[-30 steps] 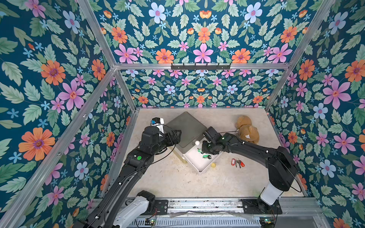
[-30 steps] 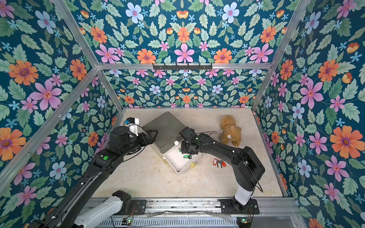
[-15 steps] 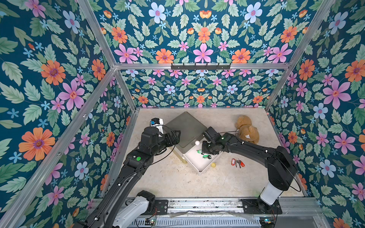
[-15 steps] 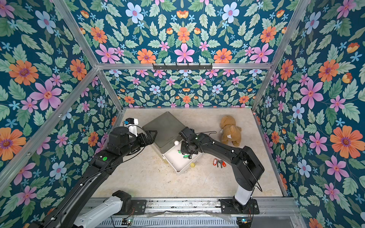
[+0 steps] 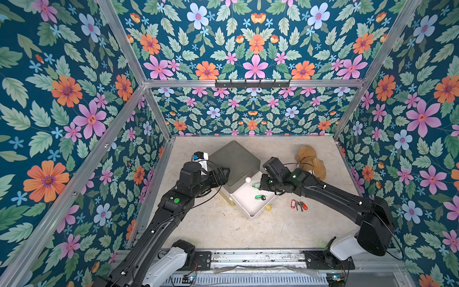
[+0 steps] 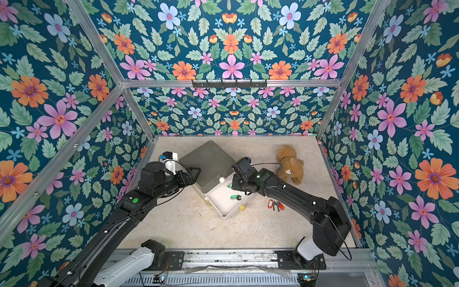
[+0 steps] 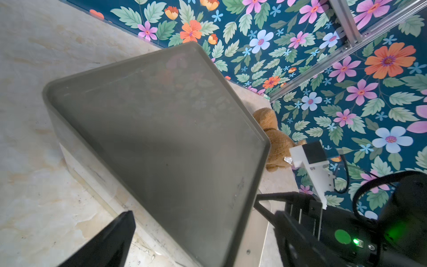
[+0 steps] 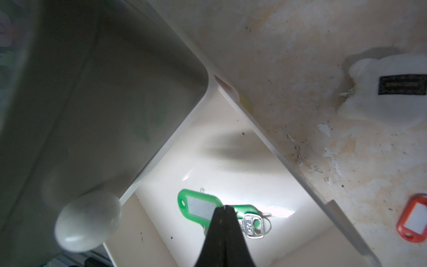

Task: Take the keys out of the drawer
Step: Adjust the storage box at the center of the board, then place the key at the center of the board.

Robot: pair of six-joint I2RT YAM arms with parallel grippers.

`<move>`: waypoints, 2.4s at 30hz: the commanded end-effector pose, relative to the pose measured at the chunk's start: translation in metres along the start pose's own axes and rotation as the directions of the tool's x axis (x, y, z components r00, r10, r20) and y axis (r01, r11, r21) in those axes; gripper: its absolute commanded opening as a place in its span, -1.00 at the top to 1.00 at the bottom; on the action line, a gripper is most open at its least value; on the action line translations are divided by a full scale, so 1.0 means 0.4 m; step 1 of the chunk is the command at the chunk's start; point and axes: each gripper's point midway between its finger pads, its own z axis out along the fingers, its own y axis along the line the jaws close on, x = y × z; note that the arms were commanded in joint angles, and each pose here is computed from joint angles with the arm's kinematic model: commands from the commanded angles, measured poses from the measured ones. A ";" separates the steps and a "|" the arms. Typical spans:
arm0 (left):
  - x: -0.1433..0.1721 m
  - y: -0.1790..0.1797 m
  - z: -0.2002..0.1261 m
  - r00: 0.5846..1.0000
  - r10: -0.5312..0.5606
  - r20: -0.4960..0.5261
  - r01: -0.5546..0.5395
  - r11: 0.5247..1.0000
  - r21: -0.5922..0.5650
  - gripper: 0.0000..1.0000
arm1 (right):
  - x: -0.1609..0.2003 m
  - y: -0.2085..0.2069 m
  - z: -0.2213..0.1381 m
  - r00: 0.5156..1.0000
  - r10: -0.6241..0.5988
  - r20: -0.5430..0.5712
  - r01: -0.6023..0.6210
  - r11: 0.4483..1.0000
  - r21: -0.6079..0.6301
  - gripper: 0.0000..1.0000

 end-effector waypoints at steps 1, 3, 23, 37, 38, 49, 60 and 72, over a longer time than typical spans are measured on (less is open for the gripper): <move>0.001 -0.055 0.004 1.000 -0.004 0.011 0.003 0.996 0.093 -0.99 | -0.019 -0.011 -0.037 0.998 0.013 0.059 -0.014 1.000 0.003 1.00; 0.020 -0.081 0.013 1.000 0.017 -0.004 -0.017 0.994 0.109 -0.99 | -0.023 -0.021 -0.060 0.997 0.016 0.076 -0.017 1.000 0.008 1.00; 0.070 -0.109 -0.005 0.994 0.084 0.067 -0.086 0.996 0.024 -0.99 | 0.056 -0.304 -0.206 0.977 0.176 0.125 -0.186 0.980 0.077 1.00; 0.058 -0.137 -0.016 0.992 0.094 0.081 -0.100 0.992 0.072 -0.99 | 0.268 -0.429 -0.149 0.953 0.298 -0.049 -0.289 0.947 0.139 1.00; 0.061 -0.139 -0.012 0.993 0.095 0.076 -0.101 0.992 0.075 -0.99 | 0.280 -0.441 -0.136 0.951 0.303 -0.055 -0.293 0.944 0.150 1.00; 0.078 -0.128 -0.009 0.994 0.089 0.062 -0.093 0.993 0.075 -0.99 | 0.306 -0.478 -0.066 0.947 0.314 -0.063 -0.298 0.937 0.180 1.00; 0.080 -0.127 -0.005 0.994 0.096 0.053 -0.100 0.993 0.067 -0.99 | 0.258 -0.500 -0.027 0.941 0.333 -0.054 -0.319 0.930 0.182 1.00; 0.087 -0.117 0.004 0.993 0.109 0.044 -0.111 0.993 0.051 -0.99 | 0.274 -0.517 0.008 0.932 0.352 -0.088 -0.329 0.921 0.208 1.00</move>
